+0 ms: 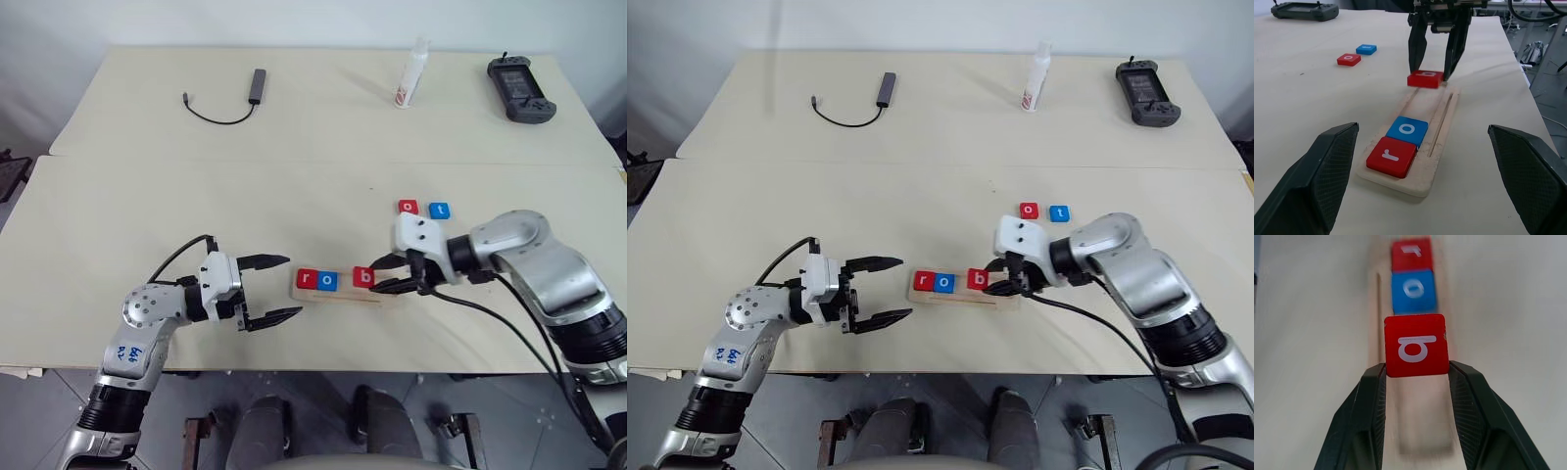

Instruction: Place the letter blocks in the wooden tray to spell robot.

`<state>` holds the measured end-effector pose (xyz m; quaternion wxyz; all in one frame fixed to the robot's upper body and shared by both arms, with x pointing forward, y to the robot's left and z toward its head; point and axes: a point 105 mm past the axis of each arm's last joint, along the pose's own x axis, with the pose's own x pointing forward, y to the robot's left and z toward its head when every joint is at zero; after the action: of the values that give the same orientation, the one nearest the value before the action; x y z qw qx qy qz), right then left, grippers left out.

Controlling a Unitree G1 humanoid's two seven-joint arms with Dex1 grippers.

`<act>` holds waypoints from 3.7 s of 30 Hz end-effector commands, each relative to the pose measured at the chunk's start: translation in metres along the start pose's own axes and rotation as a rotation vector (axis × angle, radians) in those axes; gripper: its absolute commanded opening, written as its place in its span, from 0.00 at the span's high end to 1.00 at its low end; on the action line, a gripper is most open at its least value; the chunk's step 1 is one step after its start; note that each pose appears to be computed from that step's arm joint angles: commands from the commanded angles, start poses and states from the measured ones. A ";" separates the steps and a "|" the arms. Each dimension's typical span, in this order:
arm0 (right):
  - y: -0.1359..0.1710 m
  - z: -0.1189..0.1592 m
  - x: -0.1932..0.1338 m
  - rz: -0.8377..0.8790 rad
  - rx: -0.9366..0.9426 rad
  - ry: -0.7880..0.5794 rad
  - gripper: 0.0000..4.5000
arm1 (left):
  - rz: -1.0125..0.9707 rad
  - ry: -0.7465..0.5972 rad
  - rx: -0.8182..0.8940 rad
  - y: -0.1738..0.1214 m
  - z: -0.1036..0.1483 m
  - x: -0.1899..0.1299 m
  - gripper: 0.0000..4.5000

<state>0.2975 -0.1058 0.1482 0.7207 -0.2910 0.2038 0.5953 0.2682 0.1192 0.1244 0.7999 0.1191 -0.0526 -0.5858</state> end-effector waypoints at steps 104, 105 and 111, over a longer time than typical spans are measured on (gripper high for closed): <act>0.017 -0.035 -0.009 -0.155 0.098 -0.008 1.00 | 0.004 -0.004 0.035 0.004 0.011 0.002 0.00; 0.020 -0.034 -0.009 -0.137 0.101 -0.015 1.00 | 0.005 -0.002 0.035 0.004 0.011 0.001 0.00; 0.022 -0.016 -0.012 -0.142 0.056 -0.111 1.00 | 0.016 0.002 0.034 0.005 0.010 -0.002 0.00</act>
<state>0.2742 -0.1262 0.1228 0.7711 -0.2518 0.1986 0.5501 0.2725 0.1182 0.1267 0.8023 0.1208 -0.0471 -0.5827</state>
